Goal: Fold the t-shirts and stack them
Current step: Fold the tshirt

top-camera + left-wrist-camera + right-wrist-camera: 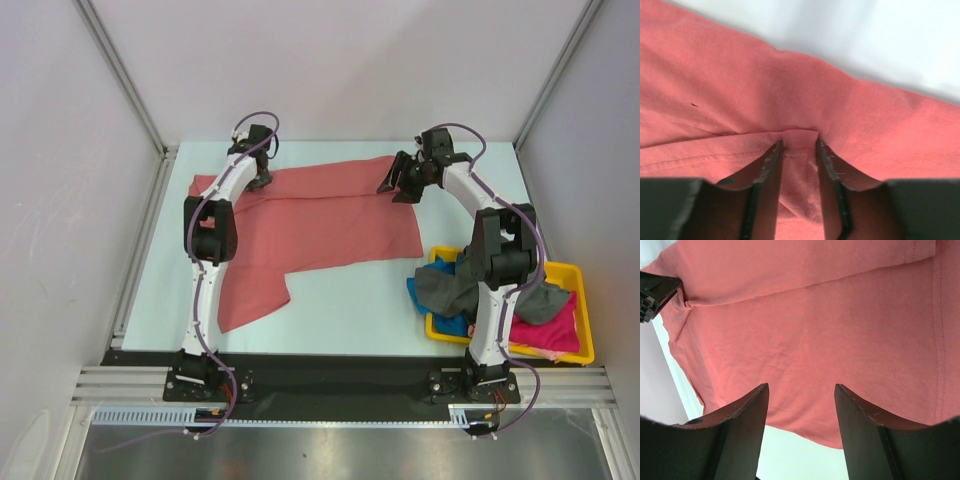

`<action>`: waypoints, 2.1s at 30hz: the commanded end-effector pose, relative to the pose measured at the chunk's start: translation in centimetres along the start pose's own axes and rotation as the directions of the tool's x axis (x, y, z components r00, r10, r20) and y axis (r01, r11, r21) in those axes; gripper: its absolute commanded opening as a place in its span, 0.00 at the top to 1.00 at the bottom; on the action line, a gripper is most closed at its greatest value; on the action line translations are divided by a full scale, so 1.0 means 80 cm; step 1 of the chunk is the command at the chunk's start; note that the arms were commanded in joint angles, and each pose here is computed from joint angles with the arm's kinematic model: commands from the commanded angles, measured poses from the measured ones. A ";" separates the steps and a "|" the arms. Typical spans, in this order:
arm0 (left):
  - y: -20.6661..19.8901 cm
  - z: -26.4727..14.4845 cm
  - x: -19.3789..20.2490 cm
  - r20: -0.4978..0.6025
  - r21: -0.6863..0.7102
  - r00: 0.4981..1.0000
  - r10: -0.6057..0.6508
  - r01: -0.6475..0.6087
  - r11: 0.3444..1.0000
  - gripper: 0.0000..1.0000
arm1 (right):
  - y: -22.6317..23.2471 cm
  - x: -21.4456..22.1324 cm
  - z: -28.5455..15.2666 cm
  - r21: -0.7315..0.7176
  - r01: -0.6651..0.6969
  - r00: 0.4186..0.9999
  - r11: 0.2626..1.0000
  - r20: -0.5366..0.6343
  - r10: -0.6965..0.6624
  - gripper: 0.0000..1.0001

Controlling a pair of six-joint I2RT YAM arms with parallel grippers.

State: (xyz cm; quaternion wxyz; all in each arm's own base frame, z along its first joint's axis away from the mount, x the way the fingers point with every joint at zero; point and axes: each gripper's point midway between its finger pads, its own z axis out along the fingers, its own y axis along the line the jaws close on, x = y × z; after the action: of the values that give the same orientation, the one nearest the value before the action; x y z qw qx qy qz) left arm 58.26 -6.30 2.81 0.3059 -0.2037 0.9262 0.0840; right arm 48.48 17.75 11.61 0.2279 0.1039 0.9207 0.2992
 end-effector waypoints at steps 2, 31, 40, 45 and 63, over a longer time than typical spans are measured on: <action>-0.016 -0.017 -0.027 0.050 0.065 0.999 -0.022 0.018 0.998 0.64 | 0.023 -0.009 -0.017 -0.036 0.029 0.999 0.999 0.040 -0.027 0.39; -0.043 -0.070 -0.066 0.160 0.143 0.987 -0.007 -0.016 0.990 1.00 | 0.026 -0.006 -0.006 -0.041 0.024 0.999 0.999 0.026 -0.023 0.41; -0.057 -0.063 -0.061 0.149 0.185 0.989 0.001 -0.029 0.982 1.00 | 0.023 -0.005 -0.001 -0.040 0.017 1.000 0.999 0.016 -0.017 0.41; -0.049 -0.067 -0.067 0.164 0.158 0.986 -0.007 -0.020 0.987 1.00 | 0.021 -0.007 0.003 -0.038 0.013 1.000 0.999 0.011 -0.013 0.41; -0.015 -0.090 -0.064 0.104 0.152 0.990 -0.097 0.081 0.985 0.46 | 0.026 -0.010 0.008 -0.054 0.017 1.000 0.998 0.006 -0.016 0.41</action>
State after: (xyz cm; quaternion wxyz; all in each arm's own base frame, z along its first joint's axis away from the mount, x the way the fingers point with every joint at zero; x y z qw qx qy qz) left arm 58.04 -7.59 5.38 0.3256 -0.2227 0.9176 0.0494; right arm 48.68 18.76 11.32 0.2215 0.0985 0.9205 0.3064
